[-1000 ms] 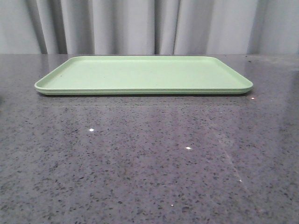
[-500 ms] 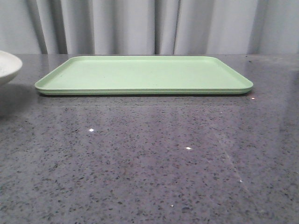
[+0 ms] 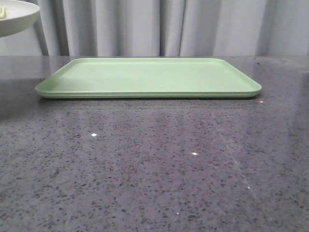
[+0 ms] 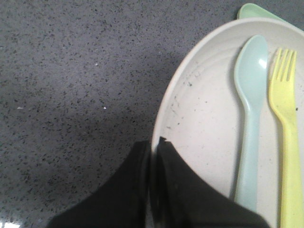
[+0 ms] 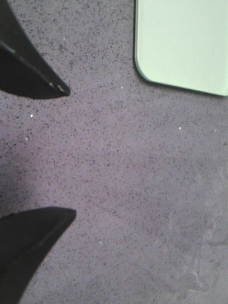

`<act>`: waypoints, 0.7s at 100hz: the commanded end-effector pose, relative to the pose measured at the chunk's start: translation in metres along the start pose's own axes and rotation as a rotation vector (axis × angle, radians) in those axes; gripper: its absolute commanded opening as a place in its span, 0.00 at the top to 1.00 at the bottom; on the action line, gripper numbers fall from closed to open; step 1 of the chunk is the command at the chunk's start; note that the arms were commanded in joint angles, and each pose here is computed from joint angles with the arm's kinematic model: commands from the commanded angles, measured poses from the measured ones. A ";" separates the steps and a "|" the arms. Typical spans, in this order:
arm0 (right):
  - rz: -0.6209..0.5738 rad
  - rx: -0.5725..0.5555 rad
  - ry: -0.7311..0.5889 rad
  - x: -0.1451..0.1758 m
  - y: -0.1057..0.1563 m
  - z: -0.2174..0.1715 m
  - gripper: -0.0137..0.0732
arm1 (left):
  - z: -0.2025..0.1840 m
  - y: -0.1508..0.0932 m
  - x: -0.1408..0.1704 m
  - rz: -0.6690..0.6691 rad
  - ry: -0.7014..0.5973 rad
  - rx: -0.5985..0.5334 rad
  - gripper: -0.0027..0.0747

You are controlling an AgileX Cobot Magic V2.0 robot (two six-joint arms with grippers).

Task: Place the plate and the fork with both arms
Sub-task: 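Lift the plate with the left gripper and carry it over the tray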

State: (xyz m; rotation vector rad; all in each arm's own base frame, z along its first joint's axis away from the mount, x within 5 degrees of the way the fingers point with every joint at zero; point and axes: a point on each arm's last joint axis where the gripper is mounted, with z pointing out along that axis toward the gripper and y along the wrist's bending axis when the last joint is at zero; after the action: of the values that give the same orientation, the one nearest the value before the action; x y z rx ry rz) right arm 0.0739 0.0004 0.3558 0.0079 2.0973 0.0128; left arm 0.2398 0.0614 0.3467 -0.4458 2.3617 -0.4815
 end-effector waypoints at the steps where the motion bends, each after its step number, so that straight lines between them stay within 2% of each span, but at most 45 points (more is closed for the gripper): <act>1: -0.011 0.009 -0.086 -0.015 -0.001 -0.004 0.28 | -0.011 -0.021 -0.011 0.010 -0.111 0.075 0.99; 32: -0.011 0.009 -0.085 -0.015 -0.001 -0.004 0.28 | 0.036 -0.063 -0.009 0.008 -0.056 0.170 0.99; 70: -0.011 0.009 -0.085 -0.015 -0.001 -0.004 0.28 | 0.105 -0.147 -0.023 0.076 0.030 0.309 0.99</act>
State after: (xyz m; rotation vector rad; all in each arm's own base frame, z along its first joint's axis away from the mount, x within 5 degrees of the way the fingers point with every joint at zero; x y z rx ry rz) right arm 0.0739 0.0004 0.3558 0.0079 2.0973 0.0128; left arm 0.3430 -0.0636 0.3236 -0.1862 2.4045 -0.7275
